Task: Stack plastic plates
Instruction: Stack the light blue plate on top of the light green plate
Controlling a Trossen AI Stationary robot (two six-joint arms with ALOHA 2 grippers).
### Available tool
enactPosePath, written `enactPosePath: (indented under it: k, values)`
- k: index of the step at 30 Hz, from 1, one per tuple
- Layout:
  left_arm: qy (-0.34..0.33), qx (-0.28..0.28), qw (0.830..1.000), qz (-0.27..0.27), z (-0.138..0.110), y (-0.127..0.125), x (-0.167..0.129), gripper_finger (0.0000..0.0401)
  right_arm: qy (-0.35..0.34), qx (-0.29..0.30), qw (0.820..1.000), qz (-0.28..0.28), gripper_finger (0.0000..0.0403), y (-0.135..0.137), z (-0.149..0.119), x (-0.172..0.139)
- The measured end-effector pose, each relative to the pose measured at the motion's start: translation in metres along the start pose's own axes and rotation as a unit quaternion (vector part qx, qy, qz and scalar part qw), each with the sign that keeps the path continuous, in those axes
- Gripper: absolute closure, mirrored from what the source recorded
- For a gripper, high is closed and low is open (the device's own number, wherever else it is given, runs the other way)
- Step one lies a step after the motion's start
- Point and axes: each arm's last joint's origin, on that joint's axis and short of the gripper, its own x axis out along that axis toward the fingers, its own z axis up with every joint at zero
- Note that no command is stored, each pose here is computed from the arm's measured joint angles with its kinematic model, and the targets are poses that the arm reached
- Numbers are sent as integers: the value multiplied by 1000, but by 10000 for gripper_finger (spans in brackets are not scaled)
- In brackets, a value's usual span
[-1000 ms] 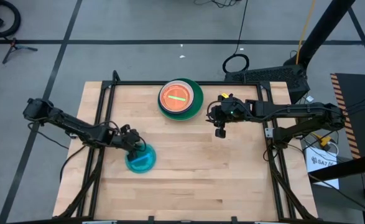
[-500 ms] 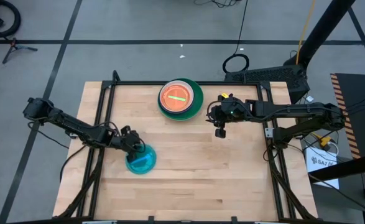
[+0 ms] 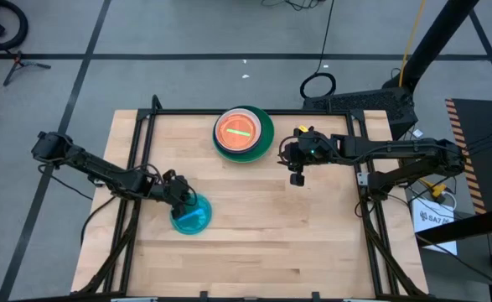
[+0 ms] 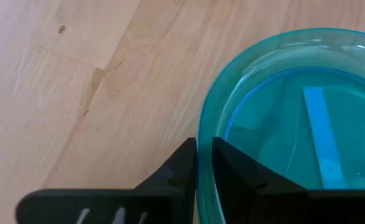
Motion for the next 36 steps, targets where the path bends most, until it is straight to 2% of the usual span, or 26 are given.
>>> enactPosePath:
  k: [11,23,36]
  values:
    - [-1,-15,1000,4,1,0,0,393,0,0,1000,0,303,0,0,0]
    - [-18,-37,999,-5,4,-2,-1,396,0,0,1000,0,303,0,0,0]
    - [-94,6,996,2,56,-16,-26,397,0,0,1000,0,303,0,0,0]
